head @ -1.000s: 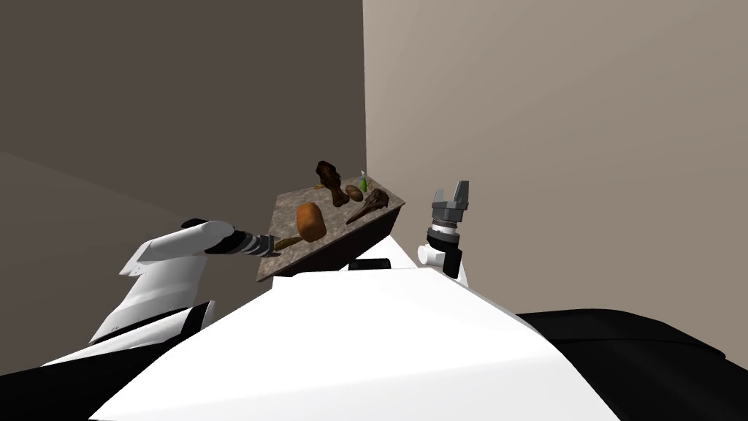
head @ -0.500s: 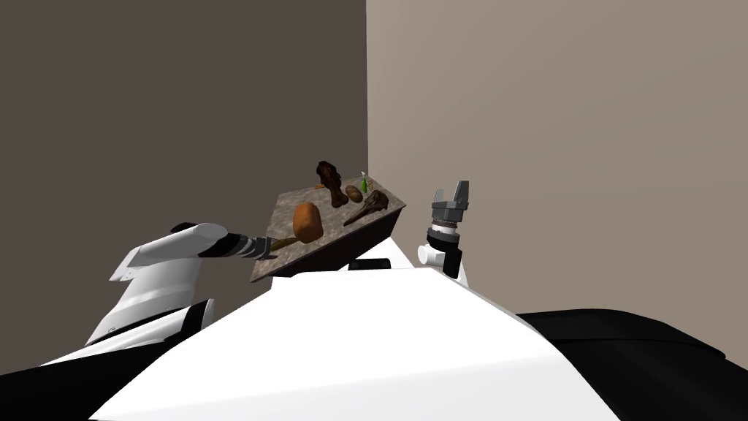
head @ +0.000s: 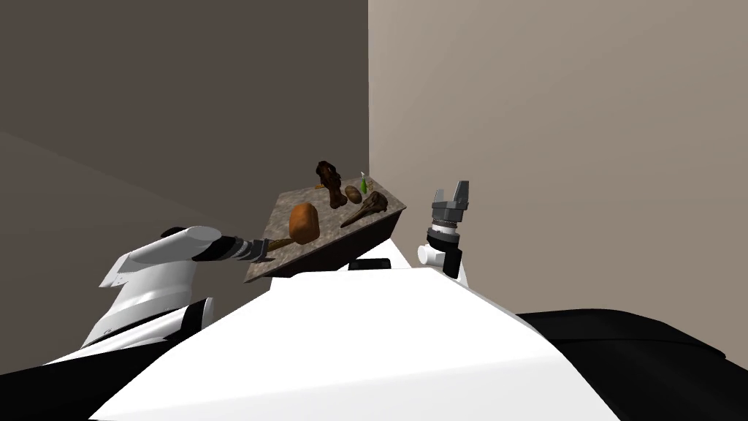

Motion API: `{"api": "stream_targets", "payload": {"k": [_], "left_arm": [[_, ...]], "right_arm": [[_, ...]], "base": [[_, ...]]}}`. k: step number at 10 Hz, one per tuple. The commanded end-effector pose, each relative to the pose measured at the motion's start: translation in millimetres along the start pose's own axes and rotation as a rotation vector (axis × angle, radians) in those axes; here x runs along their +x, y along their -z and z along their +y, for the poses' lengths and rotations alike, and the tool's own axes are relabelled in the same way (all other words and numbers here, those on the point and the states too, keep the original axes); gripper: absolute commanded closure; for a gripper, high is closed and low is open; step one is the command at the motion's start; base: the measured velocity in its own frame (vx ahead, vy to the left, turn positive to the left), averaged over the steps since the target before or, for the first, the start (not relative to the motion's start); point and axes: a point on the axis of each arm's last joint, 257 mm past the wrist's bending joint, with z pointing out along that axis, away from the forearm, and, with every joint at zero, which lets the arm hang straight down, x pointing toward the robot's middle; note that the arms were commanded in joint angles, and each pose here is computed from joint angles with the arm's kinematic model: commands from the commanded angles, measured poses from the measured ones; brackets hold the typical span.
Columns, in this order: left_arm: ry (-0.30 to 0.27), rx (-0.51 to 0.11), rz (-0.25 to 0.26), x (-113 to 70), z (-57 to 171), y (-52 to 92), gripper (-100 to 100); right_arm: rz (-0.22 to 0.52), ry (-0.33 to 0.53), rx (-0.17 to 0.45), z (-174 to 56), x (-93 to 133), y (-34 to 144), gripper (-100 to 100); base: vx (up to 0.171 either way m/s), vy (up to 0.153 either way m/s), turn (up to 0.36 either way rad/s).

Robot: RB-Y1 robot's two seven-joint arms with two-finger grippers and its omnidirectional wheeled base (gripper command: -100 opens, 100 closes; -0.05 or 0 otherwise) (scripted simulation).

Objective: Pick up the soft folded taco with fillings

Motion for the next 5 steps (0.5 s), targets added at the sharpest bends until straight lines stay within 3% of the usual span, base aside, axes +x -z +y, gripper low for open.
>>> {"api": "stream_targets", "payload": {"k": [1,2,5], "left_arm": [[0.000,0.000,0.000,0.0,0.0,0.0,-100],[-0.005,0.000,0.000,0.1,0.0,0.0,100],[-0.006,0.008,-0.001,0.3,-3.1,2.0,100]], "right_arm": [[0.000,0.000,0.000,0.0,0.0,0.0,0],[0.000,0.000,0.000,0.0,0.0,0.0,0],[0.000,0.000,0.000,0.0,0.0,0.0,0]], "base": [[0.000,0.000,0.000],[0.000,0.000,0.000],[0.000,0.000,0.000]]}}
